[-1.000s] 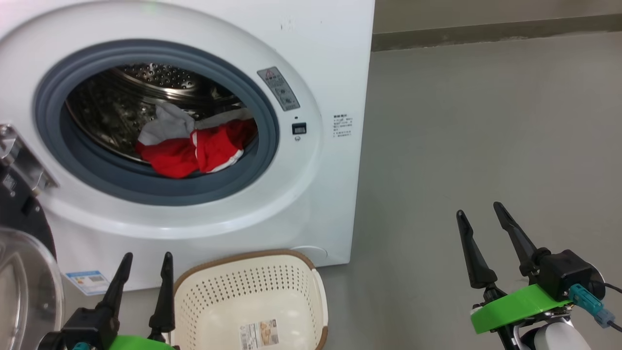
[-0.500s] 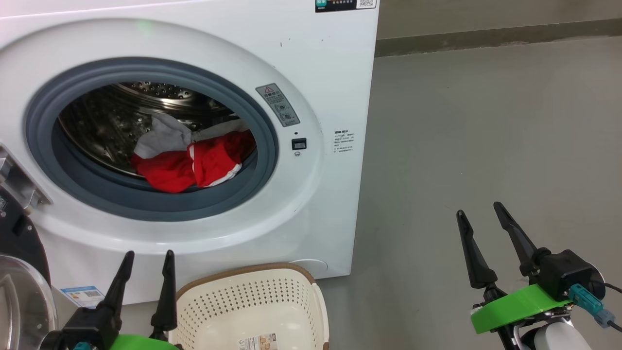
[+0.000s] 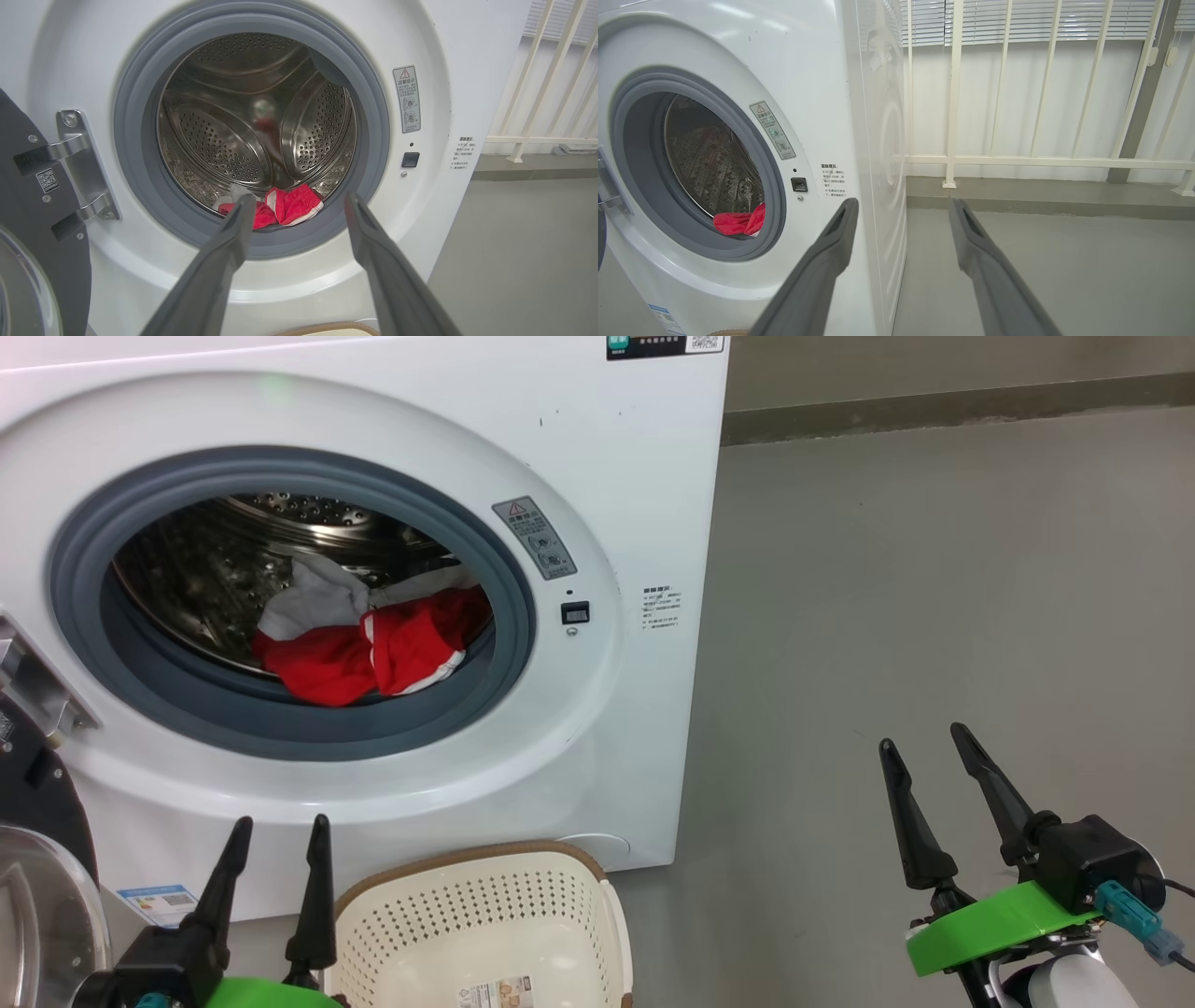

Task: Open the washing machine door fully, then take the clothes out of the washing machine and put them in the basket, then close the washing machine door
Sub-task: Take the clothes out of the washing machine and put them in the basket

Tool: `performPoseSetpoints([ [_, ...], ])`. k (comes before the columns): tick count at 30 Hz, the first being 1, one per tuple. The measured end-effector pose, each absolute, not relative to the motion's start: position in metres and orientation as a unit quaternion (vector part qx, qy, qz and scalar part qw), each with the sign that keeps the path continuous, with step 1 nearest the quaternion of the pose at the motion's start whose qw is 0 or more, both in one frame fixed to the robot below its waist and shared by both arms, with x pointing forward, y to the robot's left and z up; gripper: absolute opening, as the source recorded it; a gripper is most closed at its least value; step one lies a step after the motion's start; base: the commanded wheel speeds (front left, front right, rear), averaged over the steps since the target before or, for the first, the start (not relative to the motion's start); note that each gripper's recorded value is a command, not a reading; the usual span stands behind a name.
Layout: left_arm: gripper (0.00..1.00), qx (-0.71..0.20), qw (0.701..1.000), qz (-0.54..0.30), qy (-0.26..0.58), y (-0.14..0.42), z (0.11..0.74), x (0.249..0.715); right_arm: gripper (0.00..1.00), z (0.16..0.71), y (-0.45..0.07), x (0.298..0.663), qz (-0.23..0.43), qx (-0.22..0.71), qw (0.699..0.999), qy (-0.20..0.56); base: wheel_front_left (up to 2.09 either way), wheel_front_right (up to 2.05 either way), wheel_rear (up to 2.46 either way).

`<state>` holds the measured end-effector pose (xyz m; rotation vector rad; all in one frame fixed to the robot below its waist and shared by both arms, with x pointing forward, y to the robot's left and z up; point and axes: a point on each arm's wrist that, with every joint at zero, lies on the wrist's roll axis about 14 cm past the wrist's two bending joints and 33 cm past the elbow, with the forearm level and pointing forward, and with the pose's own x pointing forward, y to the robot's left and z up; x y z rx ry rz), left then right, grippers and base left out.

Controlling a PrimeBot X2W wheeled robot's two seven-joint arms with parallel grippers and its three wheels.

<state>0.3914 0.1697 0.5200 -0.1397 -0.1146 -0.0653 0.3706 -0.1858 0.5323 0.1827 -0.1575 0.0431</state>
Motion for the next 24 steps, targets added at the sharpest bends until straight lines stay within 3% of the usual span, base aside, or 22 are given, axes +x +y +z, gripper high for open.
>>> performPoseSetpoints([
  [24, 1.0, -0.071, 0.996, -0.022, -0.044, 0.1757, 0.5108, 0.3926, 1.0, 0.5262, -0.1819, 0.3764, 0.026, 0.092, 0.993, -0.069, 0.0, 0.0, 0.0],
])
